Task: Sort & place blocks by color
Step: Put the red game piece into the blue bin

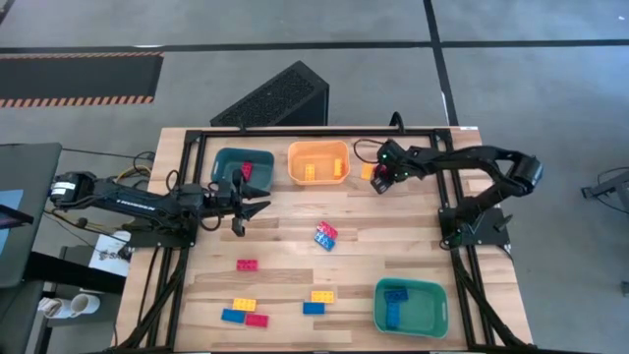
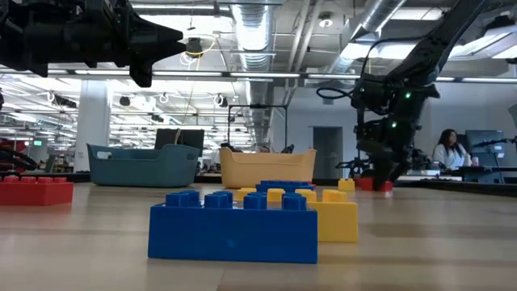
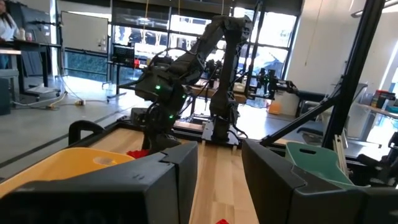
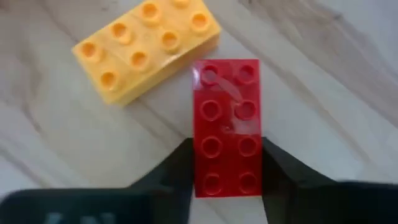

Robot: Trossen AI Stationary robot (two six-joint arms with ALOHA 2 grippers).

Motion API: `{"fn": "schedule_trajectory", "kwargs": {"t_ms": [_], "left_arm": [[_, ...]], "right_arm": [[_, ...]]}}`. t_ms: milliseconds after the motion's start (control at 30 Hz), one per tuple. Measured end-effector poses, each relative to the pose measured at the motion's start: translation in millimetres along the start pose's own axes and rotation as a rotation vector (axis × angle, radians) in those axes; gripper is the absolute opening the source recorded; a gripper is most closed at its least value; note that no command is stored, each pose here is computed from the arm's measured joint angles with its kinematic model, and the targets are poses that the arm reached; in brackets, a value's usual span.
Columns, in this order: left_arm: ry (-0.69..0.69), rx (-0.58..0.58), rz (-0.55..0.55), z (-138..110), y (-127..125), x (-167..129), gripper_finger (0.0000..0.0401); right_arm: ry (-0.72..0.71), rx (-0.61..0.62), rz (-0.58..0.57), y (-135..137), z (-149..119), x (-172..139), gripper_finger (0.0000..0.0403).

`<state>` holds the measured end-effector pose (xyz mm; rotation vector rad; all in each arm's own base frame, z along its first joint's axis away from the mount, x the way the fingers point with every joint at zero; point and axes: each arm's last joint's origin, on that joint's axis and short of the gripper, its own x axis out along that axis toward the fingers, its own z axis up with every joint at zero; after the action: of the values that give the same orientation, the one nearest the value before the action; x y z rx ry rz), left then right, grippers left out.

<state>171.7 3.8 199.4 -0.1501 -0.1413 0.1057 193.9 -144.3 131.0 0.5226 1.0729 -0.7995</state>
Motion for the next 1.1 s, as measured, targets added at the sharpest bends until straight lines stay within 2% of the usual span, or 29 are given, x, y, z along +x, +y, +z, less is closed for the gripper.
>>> {"fn": "schedule_trajectory", "kwargs": {"t_ms": [100, 267, 433, 600, 733, 933, 1100], "left_arm": [[0.000, -0.016, 0.000, 0, 0, 0, 0.0114], [0.000, -0.030, 0.000, 0, 0, 0, 0.0114], [-0.004, -0.096, 0.000, 0, 0, 0, 0.0121], [-0.010, -0.134, 0.006, 1, 0, 0, 0.0166], [-0.011, -0.160, 0.008, 1, 0, 0, 0.0217], [-0.028, -0.173, 0.052, 2, 1, 0, 0.0280], [-0.089, -0.184, 0.059, 8, 1, 0, 0.0292]], "right_arm": [[-0.014, 0.007, 0.028, 7, -4, -16, 0.0124], [-0.151, 0.026, 0.126, 25, -6, -52, 0.0124], [-0.393, -0.006, 0.328, 56, -3, -89, 0.0124], [-0.674, -0.115, 0.590, 100, -2, -120, 0.0140], [-0.808, -0.132, 0.719, 122, 0, -128, 0.0139], [-0.835, -0.143, 0.736, 148, 19, -121, 0.0140], [-0.845, -0.218, 0.699, 177, 56, -111, 0.0140]]}}
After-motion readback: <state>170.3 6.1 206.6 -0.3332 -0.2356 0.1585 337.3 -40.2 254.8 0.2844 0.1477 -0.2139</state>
